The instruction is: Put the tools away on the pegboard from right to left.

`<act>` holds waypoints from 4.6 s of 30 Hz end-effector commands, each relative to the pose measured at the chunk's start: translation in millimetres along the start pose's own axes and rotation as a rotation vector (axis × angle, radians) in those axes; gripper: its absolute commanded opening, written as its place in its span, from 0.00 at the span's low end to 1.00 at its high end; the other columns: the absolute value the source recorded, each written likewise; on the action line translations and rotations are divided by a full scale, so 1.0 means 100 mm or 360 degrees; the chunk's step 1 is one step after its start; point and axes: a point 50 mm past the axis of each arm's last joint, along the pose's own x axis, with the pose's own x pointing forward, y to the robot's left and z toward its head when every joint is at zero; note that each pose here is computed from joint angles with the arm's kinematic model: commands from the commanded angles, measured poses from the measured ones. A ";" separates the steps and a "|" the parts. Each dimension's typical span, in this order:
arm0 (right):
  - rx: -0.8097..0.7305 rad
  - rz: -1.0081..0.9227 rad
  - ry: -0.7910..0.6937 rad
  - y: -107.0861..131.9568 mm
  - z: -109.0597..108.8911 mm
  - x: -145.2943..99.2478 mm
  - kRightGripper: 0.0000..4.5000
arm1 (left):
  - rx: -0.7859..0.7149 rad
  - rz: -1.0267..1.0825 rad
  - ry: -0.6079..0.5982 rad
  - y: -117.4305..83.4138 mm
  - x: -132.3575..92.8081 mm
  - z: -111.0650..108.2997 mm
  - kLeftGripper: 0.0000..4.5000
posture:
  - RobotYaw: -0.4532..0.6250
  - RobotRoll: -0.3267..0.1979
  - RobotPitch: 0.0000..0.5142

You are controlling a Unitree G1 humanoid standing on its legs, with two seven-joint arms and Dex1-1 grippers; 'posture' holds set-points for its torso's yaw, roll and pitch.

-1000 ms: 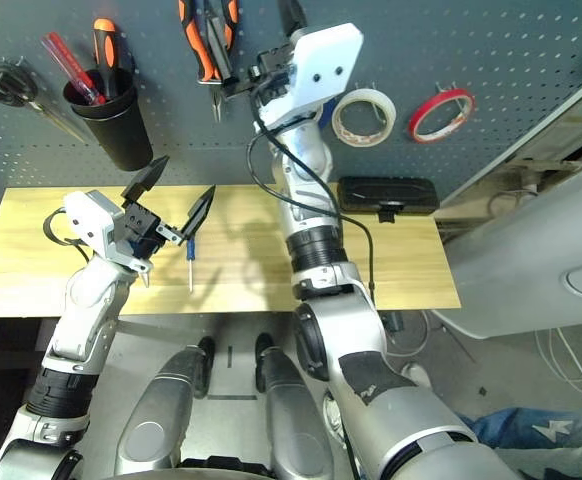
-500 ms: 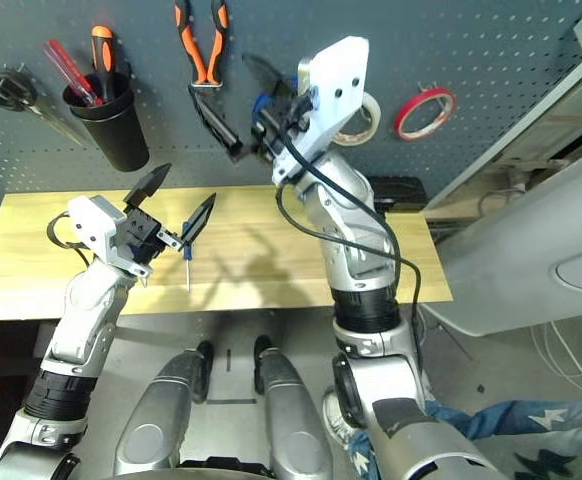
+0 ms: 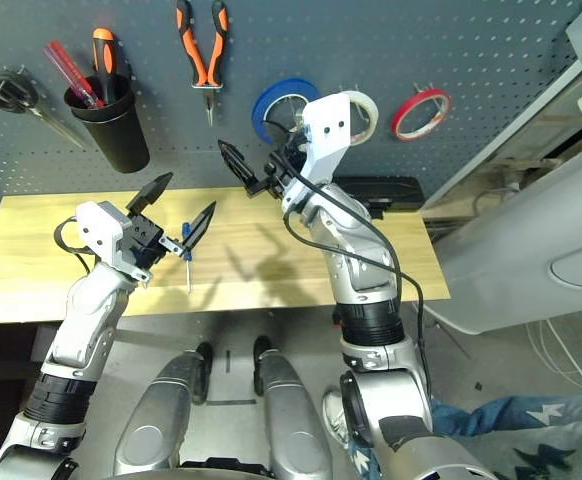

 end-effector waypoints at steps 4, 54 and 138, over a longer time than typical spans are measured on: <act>-0.0002 0.0007 0.0207 -0.03 -0.33 -0.11 1.00 | 0.0084 -0.0016 0.0303 -0.07 -0.07 -0.29 1.00 | 0.51 0.62 0.65; -0.0125 0.0269 0.0424 0.18 -0.73 -0.27 1.00 | -0.0492 0.0562 0.1282 0.01 0.21 -1.03 0.33 | 0.48 0.62 0.87; -0.0188 0.0151 -0.0078 0.09 -0.23 0.12 1.00 | 0.0081 0.0533 -0.1011 0.95 1.02 1.61 0.12 | 0.50 0.62 0.59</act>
